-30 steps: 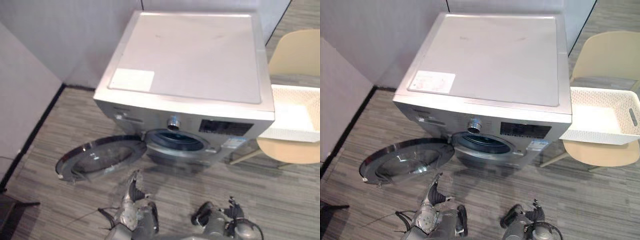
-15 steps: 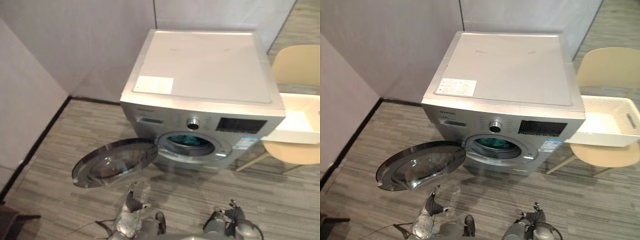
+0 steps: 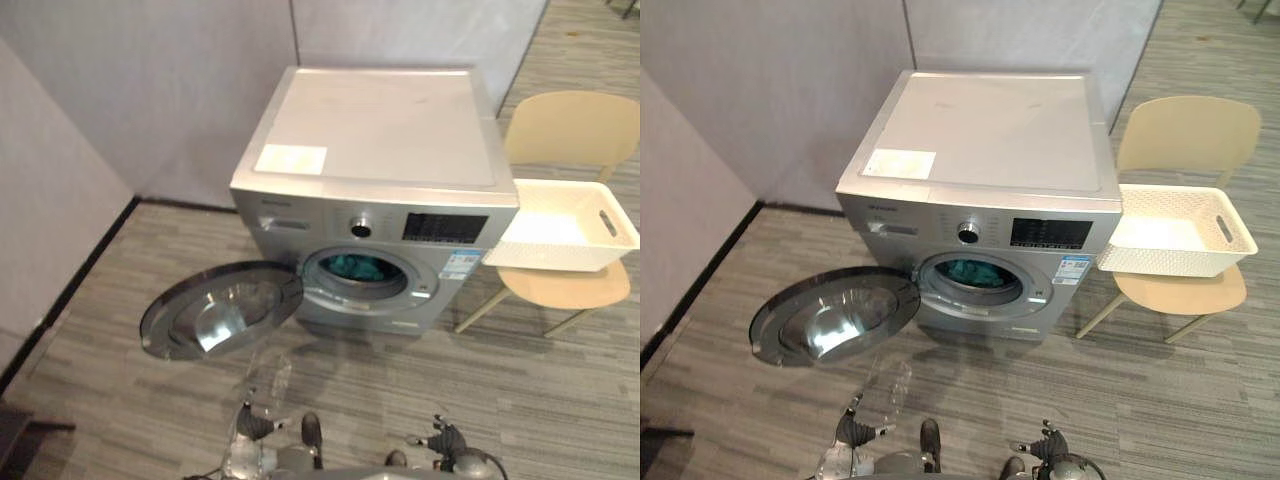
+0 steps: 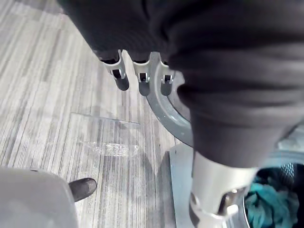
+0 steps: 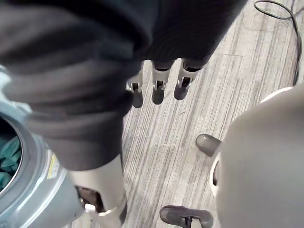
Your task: Pick up the laundry basket with both hands and put the clothes into the washing machine.
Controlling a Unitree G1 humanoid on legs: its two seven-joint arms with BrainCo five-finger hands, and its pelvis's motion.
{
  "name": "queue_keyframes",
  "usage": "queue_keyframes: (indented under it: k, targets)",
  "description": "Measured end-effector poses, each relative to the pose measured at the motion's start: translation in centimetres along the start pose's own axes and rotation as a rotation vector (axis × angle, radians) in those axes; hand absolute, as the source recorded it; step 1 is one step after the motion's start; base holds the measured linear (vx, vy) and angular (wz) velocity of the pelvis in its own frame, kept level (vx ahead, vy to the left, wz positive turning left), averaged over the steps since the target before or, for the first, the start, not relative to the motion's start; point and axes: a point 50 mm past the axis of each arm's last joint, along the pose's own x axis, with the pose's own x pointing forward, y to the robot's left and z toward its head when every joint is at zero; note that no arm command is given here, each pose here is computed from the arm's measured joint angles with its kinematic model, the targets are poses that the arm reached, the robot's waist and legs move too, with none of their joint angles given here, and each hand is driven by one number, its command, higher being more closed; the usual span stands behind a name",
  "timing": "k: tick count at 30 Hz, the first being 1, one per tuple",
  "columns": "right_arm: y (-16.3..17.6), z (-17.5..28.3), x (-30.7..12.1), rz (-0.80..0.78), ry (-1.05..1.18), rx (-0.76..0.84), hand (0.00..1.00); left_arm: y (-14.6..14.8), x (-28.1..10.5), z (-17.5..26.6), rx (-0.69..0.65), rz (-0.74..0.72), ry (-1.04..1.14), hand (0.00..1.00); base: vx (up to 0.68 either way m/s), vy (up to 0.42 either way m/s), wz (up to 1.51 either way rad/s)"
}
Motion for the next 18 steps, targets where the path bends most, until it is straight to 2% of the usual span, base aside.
queue_keyframes:
  k: [4,6,7,10,12,16,18]
  targets:
    - [-1.2,1.2,0.4,-0.032,-0.028,0.002,0.00,-0.2,-0.1,1.3,-0.144,0.009,-0.026,0.00,-0.09,0.016,0.58]
    - [-3.1,2.0,0.5,-0.083,-0.049,0.011,0.00,1.2,-0.8,2.2,-0.323,0.066,-0.068,0.00,-0.05,0.145,0.25]
    - [-3.2,2.0,0.5,-0.088,-0.050,0.014,0.00,1.5,-0.8,2.3,-0.338,0.078,-0.075,0.00,-0.07,0.180,0.13]
    - [-4.3,1.4,0.4,-0.119,-0.027,0.040,0.00,4.4,-1.1,3.5,-0.504,0.183,-0.147,0.00,-0.08,0.172,0.05]
    - [-4.0,0.2,0.2,-0.120,0.011,0.073,0.00,6.7,-0.8,4.8,-0.557,0.247,-0.209,0.00,-0.06,0.170,0.24]
    - [-2.9,-1.1,-0.2,-0.084,0.048,0.089,0.00,11.3,-1.0,5.9,-0.585,0.385,-0.298,0.00,0.01,0.149,-0.07]
    - [-3.0,-0.9,-0.3,-0.068,0.022,0.075,0.00,14.9,-1.1,7.9,-0.587,0.487,-0.401,0.00,0.04,0.087,-0.10]
